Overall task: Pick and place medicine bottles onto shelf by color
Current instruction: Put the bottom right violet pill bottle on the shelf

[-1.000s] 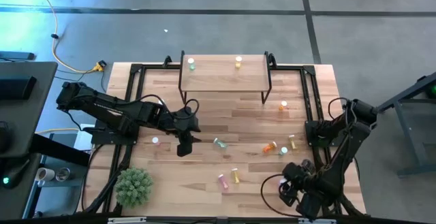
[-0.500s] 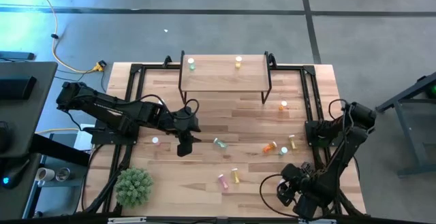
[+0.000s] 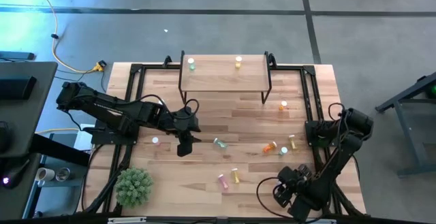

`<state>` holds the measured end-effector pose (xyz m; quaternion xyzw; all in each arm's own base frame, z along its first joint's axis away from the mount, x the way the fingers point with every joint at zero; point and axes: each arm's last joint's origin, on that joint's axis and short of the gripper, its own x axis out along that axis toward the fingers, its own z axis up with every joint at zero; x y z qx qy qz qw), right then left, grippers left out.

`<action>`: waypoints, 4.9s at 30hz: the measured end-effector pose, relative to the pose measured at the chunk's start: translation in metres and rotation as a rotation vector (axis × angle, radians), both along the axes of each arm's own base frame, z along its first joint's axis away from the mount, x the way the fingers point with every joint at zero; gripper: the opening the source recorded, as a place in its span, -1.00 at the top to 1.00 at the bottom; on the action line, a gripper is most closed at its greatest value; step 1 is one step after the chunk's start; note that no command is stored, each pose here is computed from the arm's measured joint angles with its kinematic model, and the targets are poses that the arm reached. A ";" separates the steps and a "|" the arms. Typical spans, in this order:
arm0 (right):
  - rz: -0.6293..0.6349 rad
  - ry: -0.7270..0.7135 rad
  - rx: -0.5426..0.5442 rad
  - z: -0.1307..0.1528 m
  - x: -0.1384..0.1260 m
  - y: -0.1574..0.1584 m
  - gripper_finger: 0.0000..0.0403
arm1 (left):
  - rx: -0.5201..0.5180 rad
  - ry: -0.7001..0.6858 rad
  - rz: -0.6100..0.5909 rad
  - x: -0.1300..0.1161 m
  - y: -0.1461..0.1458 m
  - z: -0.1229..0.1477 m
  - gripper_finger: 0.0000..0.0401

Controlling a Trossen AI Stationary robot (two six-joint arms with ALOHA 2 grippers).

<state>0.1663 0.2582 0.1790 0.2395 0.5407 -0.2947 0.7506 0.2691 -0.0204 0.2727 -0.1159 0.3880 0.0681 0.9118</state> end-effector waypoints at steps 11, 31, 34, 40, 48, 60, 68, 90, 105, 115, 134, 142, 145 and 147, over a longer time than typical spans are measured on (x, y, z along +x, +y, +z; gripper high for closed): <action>0.000 -0.002 0.010 -0.001 0.001 0.001 0.34 | 0.000 0.000 0.000 0.000 0.000 0.000 0.08; 0.003 -0.027 -0.060 0.035 0.045 -0.018 0.44 | 0.124 0.024 0.068 -0.001 0.018 -0.001 0.08; 0.012 -0.044 -0.106 0.048 0.060 -0.029 0.45 | 0.146 0.028 0.079 -0.001 0.029 0.000 0.08; 0.033 -0.062 -0.227 0.078 0.092 -0.060 0.45 | 0.222 -0.001 0.086 -0.010 0.050 0.011 0.08; 0.078 -0.064 -0.381 0.119 0.137 -0.122 0.45 | 0.280 -0.062 0.158 -0.024 0.076 0.027 0.08; 0.166 -0.062 -0.575 0.200 0.170 -0.225 0.45 | 0.321 -0.113 0.222 -0.042 0.091 0.043 0.08; 0.216 -0.024 -0.620 0.234 0.166 -0.283 0.45 | 0.326 -0.138 0.224 -0.050 0.088 0.049 0.08; 0.296 0.050 -0.296 0.202 0.118 -0.444 0.45 | 0.332 -0.139 0.220 -0.052 0.088 0.050 0.08; 0.275 -0.021 -0.200 0.172 0.091 -0.498 0.45 | 0.317 -0.158 0.239 -0.051 0.088 0.051 0.08; 0.308 -0.023 -0.162 0.163 0.094 -0.503 0.45 | 0.290 -0.167 0.262 -0.051 0.088 0.051 0.08; 0.287 -0.008 -0.120 0.159 0.093 -0.502 0.45 | 0.276 -0.174 0.275 -0.050 0.088 0.052 0.08; 0.274 0.010 -0.088 0.150 0.097 -0.506 0.45 | 0.274 -0.175 0.276 -0.050 0.088 0.052 0.08; 0.270 0.012 -0.085 0.149 0.098 -0.506 0.45 | 0.274 -0.175 0.277 -0.050 0.088 0.052 0.08; 0.266 0.012 -0.083 0.149 0.098 -0.506 0.45 | 0.274 -0.175 0.276 -0.050 0.088 0.052 0.08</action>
